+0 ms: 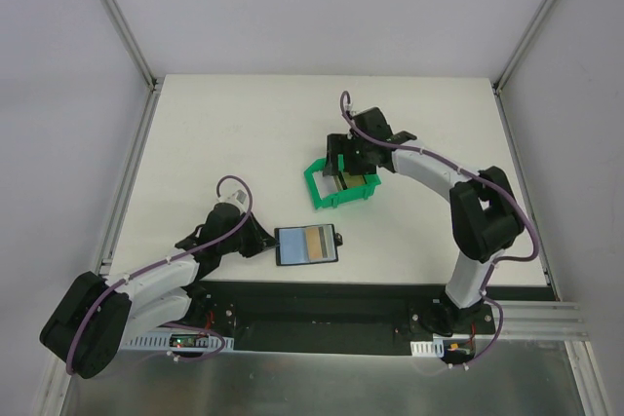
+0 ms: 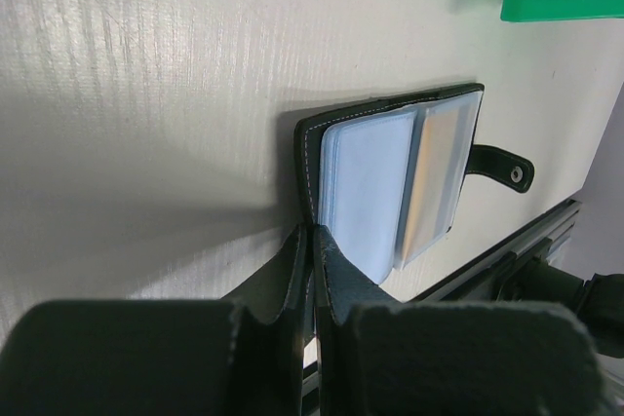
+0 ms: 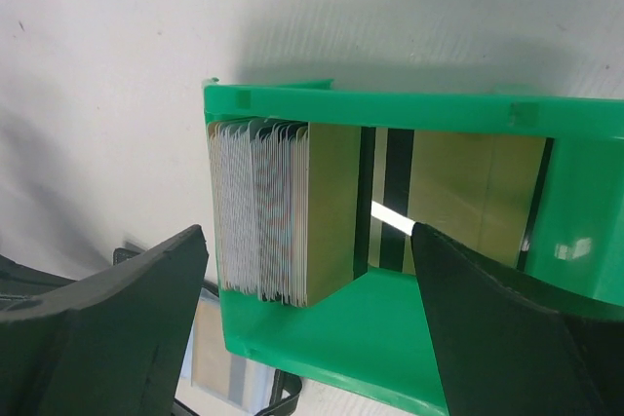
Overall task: Put the credit cards into the card holder
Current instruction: Pick up the credit card from the storage box.
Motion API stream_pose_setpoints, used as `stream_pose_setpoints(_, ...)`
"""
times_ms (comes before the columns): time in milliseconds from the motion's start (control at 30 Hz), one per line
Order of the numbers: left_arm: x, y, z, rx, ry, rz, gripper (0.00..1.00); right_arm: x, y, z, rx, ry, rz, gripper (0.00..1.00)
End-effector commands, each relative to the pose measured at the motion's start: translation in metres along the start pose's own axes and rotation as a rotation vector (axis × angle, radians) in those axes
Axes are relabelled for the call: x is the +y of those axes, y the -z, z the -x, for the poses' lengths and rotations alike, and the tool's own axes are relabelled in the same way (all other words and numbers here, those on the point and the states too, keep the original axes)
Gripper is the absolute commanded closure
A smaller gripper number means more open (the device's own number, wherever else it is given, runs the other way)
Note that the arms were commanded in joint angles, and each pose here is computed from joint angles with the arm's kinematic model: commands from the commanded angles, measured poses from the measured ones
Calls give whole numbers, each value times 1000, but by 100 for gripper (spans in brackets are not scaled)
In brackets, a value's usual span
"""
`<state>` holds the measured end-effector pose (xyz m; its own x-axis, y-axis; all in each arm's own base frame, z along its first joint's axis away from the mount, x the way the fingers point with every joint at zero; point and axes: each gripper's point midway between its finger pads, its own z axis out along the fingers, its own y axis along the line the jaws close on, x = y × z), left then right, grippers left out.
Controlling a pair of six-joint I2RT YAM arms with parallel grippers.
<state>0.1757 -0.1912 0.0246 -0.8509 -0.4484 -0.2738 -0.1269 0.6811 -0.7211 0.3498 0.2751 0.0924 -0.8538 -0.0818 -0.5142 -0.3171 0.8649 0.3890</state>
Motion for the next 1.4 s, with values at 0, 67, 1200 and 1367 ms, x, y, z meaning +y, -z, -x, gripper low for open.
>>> stream_pose_setpoints(0, -8, 0, 9, -25, 0, -16, 100, 14, -1, 4, 19, 16, 58, 12)
stream_pose_setpoints(67, -8, 0, 9, -22, -8, -17, 100, 17, -6, -1, 41, 15, 64, 12)
stream_pose_setpoints(1200, -11, -4, 6, -6, -1, -40, 100, 44, -7, -6, 78, 38, 106, 36)
stream_pose_setpoints(1367, -11, -4, 6, -7, 1, -40, 100, 42, -6, -7, 82, 35, 96, 44)
